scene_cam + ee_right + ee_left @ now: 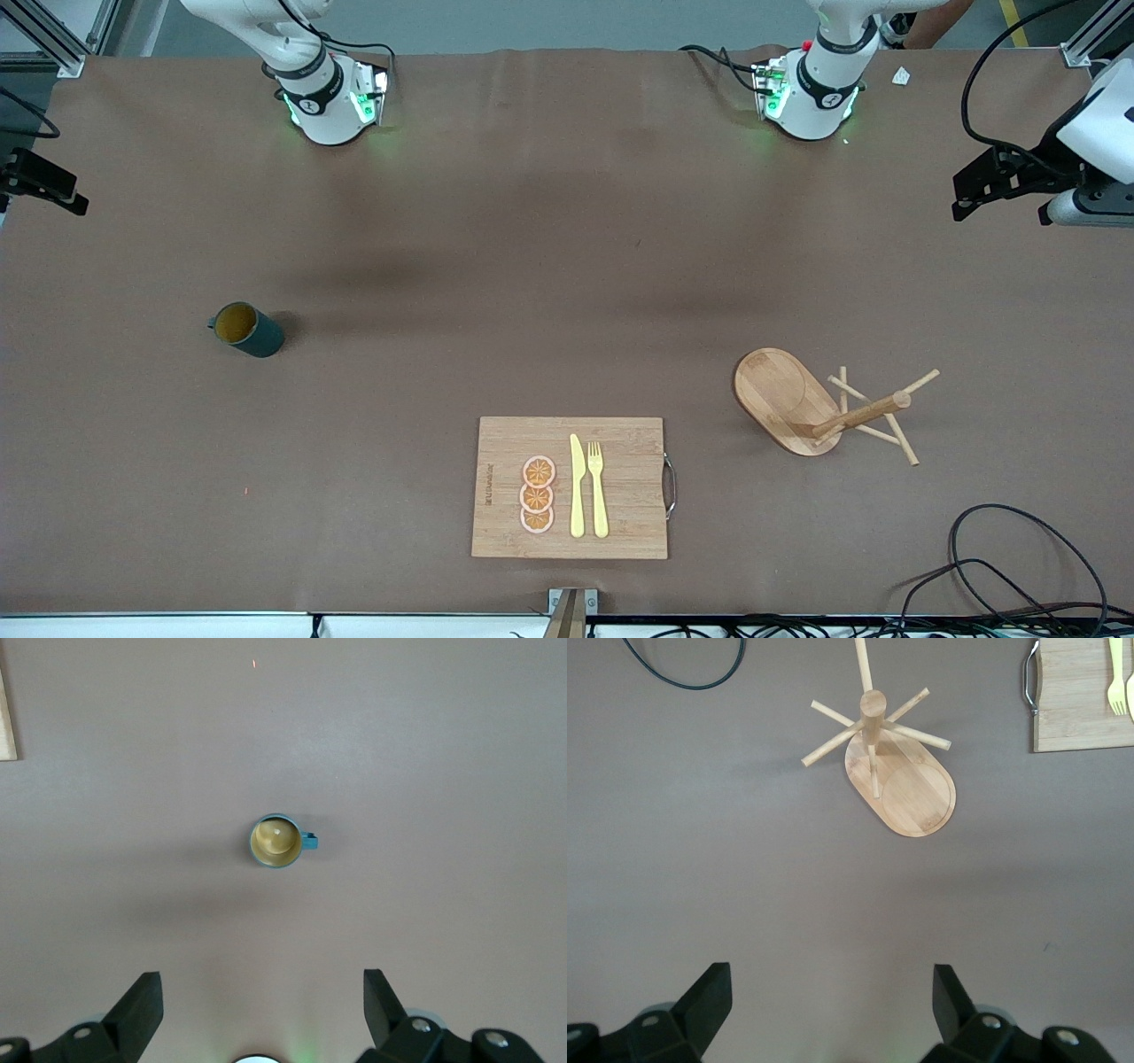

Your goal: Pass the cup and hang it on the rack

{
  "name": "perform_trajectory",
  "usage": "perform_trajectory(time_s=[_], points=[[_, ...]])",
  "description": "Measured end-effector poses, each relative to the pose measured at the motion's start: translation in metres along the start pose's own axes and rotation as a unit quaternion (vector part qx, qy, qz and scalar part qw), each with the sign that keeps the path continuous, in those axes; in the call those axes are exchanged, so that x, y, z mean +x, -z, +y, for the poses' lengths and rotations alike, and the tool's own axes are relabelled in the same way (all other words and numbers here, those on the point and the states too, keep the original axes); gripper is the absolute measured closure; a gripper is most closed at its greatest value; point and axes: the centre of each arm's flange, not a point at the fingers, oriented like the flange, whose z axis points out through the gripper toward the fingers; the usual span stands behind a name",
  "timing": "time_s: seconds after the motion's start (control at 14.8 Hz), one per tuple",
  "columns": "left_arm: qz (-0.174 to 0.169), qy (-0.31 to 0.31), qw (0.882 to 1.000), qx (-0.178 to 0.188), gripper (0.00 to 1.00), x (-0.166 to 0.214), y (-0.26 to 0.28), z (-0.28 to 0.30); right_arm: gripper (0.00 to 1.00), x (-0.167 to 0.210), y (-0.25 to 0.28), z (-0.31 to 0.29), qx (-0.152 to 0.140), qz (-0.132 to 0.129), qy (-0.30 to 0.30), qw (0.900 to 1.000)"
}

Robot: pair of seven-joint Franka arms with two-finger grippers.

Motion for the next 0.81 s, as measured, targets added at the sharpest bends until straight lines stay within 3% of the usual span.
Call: perform_trajectory(time_s=[0.81], points=[[-0.001, 0.003, 1.0, 0.0, 0.0, 0.002, -0.001, -0.004, 0.0, -0.009, 0.021, -0.006, 0.001, -0.003, 0.004, 1.0]])
